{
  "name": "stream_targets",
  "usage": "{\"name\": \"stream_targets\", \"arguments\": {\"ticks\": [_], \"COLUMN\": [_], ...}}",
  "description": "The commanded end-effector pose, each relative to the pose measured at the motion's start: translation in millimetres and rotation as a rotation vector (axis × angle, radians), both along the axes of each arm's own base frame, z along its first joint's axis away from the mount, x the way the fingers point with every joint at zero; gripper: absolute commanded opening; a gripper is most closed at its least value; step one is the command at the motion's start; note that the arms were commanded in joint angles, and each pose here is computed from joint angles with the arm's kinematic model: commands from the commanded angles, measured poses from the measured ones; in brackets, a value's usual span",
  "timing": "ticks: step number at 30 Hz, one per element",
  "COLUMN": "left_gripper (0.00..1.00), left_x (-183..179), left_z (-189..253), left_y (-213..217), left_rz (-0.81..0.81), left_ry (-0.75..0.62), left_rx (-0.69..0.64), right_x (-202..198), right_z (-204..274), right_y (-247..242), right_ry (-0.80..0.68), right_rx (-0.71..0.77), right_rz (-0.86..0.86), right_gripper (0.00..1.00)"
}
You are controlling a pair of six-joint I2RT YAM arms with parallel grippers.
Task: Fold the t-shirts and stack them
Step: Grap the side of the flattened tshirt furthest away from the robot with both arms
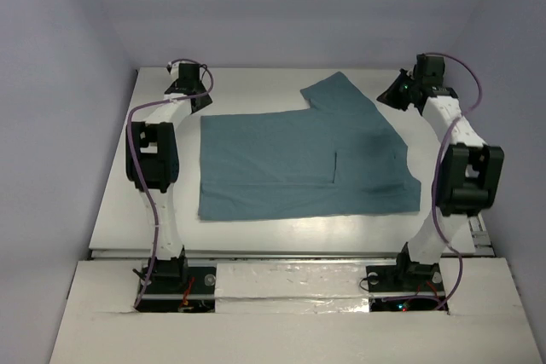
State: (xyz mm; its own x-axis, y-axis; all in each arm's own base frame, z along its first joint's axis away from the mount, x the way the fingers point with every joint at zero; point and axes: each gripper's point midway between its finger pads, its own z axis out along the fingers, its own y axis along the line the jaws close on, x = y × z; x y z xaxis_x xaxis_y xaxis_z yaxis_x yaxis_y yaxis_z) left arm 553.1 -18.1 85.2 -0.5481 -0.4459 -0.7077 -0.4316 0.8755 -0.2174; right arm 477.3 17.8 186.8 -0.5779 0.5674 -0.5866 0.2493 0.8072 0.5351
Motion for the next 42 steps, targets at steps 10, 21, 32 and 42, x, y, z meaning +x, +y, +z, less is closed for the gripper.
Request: {"name": "stream_targets", "arguments": {"ticks": [10,21,32,42], "left_gripper": [0.39,0.33,0.16,0.0], "left_x": [-3.1,-21.4,-6.8,-4.2], "left_z": [-44.0,-59.0,-47.6,-45.0], "left_y": [0.6,1.3,-6.9,-7.0], "left_rz": [-0.036,-0.038,-0.056,-0.057], "left_ry": [0.127,0.16,0.12,0.109], "left_rx": [0.021,0.02,-0.017,-0.017], "right_x": [191.0,253.1,244.4,240.9], "right_z": [-61.3,-95.2,-171.4,-172.8], "right_y": [31.1,42.4,100.8,95.7], "right_ry": [-0.051,-0.173,-0.065,-0.054], "right_rx": [0.092,0.293,0.372,0.329], "right_rz": [0.08,-0.125,-0.079,-0.086], "right_gripper": [0.0,0.61,0.63,0.37]}}
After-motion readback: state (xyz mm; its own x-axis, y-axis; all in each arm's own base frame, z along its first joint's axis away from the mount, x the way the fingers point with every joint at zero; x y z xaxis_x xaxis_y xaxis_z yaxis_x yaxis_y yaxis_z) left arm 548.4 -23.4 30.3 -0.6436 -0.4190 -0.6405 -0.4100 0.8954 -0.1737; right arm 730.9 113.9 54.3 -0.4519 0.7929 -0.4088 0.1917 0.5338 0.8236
